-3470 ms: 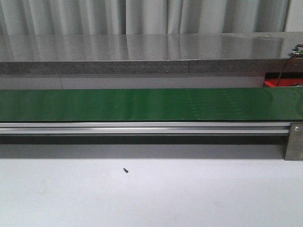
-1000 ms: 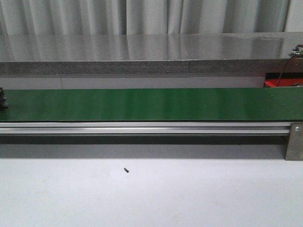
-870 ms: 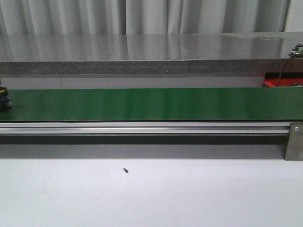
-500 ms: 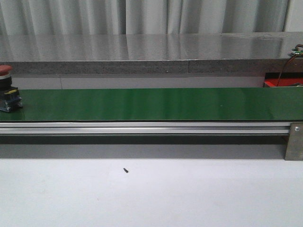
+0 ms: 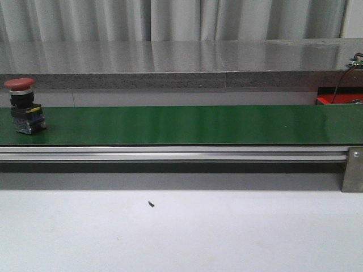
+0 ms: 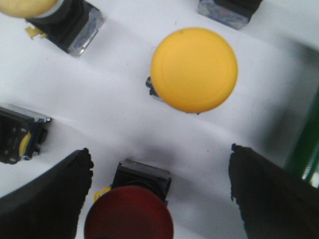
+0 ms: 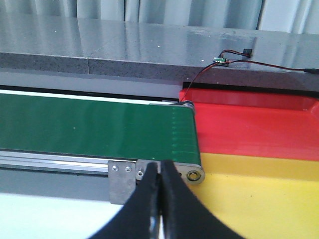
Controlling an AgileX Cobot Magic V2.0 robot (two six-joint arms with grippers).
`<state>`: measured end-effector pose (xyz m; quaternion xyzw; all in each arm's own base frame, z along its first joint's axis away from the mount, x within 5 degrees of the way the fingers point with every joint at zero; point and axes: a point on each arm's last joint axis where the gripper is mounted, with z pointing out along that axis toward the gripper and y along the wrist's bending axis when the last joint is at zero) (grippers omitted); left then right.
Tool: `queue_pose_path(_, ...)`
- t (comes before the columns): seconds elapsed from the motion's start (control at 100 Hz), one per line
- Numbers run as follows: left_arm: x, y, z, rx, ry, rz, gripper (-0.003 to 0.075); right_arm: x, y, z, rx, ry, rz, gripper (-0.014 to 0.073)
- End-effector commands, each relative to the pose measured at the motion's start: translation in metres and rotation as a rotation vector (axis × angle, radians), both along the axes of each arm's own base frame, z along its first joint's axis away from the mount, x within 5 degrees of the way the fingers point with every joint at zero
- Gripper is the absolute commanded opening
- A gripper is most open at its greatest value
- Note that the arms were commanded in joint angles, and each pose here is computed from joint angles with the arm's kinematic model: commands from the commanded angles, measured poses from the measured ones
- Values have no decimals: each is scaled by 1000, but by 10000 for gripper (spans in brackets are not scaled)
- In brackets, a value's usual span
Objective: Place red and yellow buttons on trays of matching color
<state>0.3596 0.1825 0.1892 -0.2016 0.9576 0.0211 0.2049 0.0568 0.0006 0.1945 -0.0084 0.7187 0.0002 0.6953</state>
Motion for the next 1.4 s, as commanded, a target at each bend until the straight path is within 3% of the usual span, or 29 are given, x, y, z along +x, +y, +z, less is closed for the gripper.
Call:
queue_pose_path(0.0, 3, 0, 29, 50, -78, -5, 525, -2, 0, 15, -1, -121, 3, -68)
queue_pose_path(0.47, -2, -1, 26, 24, -21, -2, 506, -2, 0, 15, -1, -121, 3, -68)
queue_pose_path(0.57, -3, -1, 26, 26, -20, -3, 456, -2, 0, 15, -1, -121, 3, -68)
queue_pose_path(0.76, -6, 2, 25, 50, 21, 29, 286, -2, 0, 15, -1, -121, 3, -68)
queue_pose_path(0.92, -8, 4, 28, 69, 24, 41, 212, -2, 0, 15, -1, -121, 3, -68)
queue_pose_path(1.11, -16, 0, 55, 93, -21, 43, 205, -2, 0, 15, -1, -121, 3, -68)
queue_pose_path(1.39, -36, -31, 122, 101, -182, -5, 205, -2, 0, 15, -1, -121, 3, -68)
